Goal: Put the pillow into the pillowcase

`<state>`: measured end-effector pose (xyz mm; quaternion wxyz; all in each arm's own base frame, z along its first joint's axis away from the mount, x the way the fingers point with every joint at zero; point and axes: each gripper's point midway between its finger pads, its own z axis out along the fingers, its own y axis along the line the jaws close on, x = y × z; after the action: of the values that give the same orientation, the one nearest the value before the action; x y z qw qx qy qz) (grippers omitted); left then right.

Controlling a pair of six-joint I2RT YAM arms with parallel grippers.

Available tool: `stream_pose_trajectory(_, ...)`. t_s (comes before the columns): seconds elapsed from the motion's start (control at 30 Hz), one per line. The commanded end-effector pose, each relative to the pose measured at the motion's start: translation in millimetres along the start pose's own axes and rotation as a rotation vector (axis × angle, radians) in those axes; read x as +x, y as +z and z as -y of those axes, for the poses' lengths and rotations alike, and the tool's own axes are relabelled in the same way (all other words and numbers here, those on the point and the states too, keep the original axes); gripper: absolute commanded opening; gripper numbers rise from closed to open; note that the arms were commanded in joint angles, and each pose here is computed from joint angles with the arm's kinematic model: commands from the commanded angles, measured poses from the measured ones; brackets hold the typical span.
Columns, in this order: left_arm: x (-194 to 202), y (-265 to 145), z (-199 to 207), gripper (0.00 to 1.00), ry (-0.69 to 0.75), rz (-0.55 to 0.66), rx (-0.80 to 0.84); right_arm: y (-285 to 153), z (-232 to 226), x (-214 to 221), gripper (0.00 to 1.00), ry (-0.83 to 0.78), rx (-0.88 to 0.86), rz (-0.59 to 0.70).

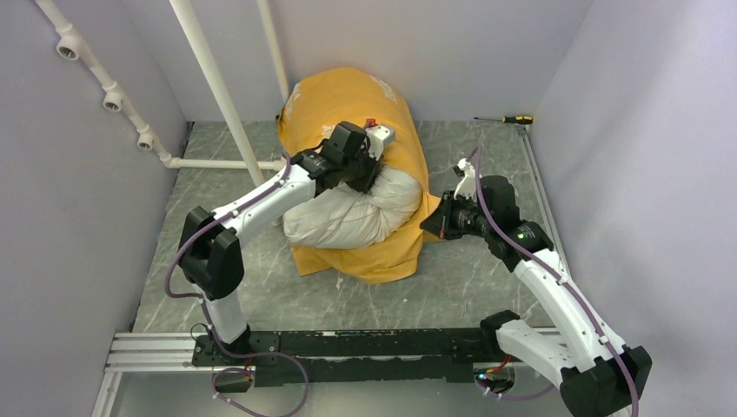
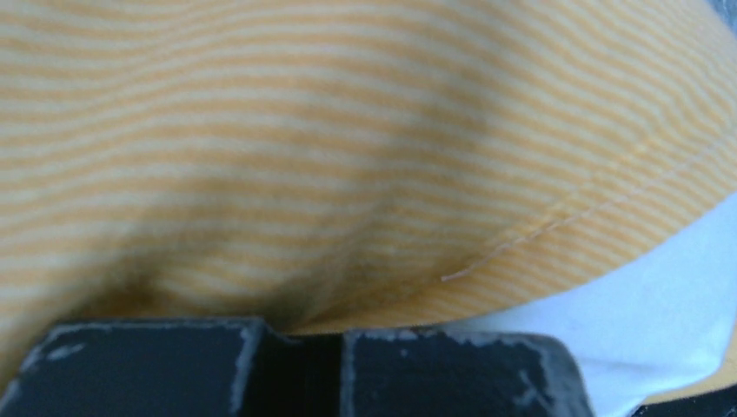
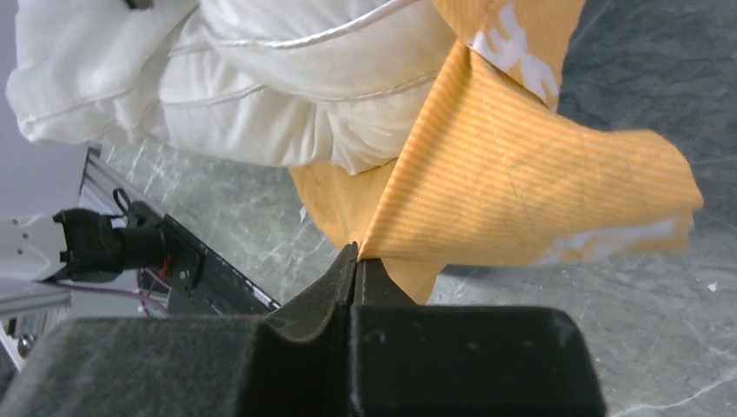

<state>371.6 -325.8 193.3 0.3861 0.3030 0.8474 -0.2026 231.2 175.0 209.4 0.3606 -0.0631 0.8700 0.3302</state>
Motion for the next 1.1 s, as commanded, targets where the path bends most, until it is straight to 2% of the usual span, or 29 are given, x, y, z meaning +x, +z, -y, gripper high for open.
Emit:
stream_pose_trajectory(0.0, -39, 21, -87, 0.0, -0.009, 0.149, -0.296, -34, -59, 15, 0.0, -0.113, -0.308, -0.051)
stream_pose_trajectory(0.1, -37, 41, -70, 0.0, -0.009, 0.148, -0.184, -49, -85, 13, 0.0, -0.183, -0.462, -0.033)
stream_pose_trajectory(0.27, -14, 65, -22, 0.0, 0.016, 0.116, 0.026, -54, -104, 14, 0.0, -0.197, -0.61, -0.056)
stream_pose_trajectory(0.37, 20, 77, -2, 0.0, 0.034, 0.047, 0.066, -62, -117, 11, 0.0, -0.215, -0.7, -0.046)
stream_pose_trajectory(0.47, 53, 91, 1, 0.0, 0.03, -0.039, 0.051, -78, -132, 7, 0.0, -0.268, -0.785, -0.037)
stream_pose_trajectory(0.6, 63, 97, -9, 0.07, 0.005, -0.09, 0.032, -102, -147, 4, 0.0, -0.36, -0.854, -0.027)
stream_pose_trajectory(0.67, 56, 93, -7, 0.17, 0.026, -0.088, 0.04, -105, -147, 3, 0.0, -0.377, -0.825, -0.015)
stream_pose_trajectory(0.73, 46, 83, -9, 0.3, 0.042, -0.072, 0.03, -91, -129, -1, 0.0, -0.345, -0.674, -0.007)
stream_pose_trajectory(0.77, 41, 77, -11, 0.34, 0.046, -0.061, 0.018, -80, -115, -2, 0.0, -0.316, -0.585, -0.013)
stream_pose_trajectory(0.8, 38, 72, -13, 0.34, 0.048, -0.051, 0.007, -66, -95, -5, 0.0, -0.284, -0.457, -0.006)
stream_pose_trajectory(0.87, 37, 64, -22, 0.19, 0.067, -0.043, -0.018, -46, -62, -2, 0.0, -0.218, -0.287, -0.03)
stream_pose_trajectory(0.9, 37, 61, -26, 0.1, 0.067, -0.049, -0.028, -37, -52, 0, 0.04, -0.199, -0.24, -0.036)
stream_pose_trajectory(0.97, 39, 54, -33, 0.0, 0.042, -0.066, -0.037, -22, -42, 5, 0.35, -0.187, -0.224, -0.066)
stream_pose_trajectory(1.07, 27, 40, -33, 0.0, 0.041, -0.024, -0.025, 0, -50, 8, 0.5, -0.188, -0.324, -0.085)
